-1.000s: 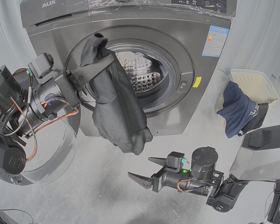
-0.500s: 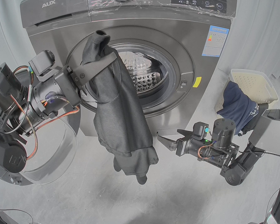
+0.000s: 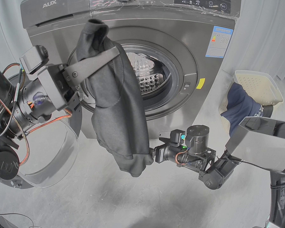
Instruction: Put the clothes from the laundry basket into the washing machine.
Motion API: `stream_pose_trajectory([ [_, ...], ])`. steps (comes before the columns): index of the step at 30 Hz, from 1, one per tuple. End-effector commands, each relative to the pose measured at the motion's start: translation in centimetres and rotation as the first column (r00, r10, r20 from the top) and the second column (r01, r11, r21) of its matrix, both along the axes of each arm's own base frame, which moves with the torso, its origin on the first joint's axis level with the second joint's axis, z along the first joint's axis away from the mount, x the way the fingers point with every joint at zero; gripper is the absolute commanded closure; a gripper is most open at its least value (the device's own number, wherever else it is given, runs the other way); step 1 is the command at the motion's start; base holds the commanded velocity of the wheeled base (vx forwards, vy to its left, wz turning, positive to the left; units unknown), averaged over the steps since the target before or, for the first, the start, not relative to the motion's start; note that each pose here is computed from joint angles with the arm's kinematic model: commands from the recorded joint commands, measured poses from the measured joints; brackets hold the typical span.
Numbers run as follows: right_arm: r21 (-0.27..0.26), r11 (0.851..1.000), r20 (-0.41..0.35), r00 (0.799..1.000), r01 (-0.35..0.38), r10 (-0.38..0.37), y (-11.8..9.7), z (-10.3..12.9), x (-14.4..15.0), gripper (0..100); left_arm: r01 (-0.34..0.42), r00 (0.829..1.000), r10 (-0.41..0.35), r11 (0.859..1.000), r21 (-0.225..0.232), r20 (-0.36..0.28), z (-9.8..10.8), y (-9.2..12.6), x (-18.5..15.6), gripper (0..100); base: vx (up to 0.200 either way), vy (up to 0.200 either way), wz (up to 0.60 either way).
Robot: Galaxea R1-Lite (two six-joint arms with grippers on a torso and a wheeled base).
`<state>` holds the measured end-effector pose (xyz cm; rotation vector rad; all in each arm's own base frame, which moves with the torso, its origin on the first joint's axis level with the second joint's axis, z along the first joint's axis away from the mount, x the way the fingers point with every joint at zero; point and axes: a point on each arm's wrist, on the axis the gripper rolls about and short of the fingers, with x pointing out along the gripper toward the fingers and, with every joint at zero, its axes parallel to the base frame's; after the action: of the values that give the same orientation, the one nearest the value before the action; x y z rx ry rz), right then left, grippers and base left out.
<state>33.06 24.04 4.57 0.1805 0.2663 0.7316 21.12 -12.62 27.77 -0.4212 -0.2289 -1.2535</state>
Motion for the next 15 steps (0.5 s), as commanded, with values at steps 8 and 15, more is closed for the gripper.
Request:
stream_pose_trajectory([
  [8,0.015,0.985,-0.002,0.985,-0.171,0.171,4.6,-0.1,-4.9,0,-0.1,0.995,0.1,0.994,0.034,-0.018,0.4,3.6,1.5,100,0.0,0.0,0.0],
  [15,0.0,0.977,-0.02,0.977,-0.213,0.213,5.6,-0.6,-7.0,0,-0.076,0.997,0.076,0.997,0.025,0.003,1.6,3.9,1.6,100,0.0,0.0,0.0],
])
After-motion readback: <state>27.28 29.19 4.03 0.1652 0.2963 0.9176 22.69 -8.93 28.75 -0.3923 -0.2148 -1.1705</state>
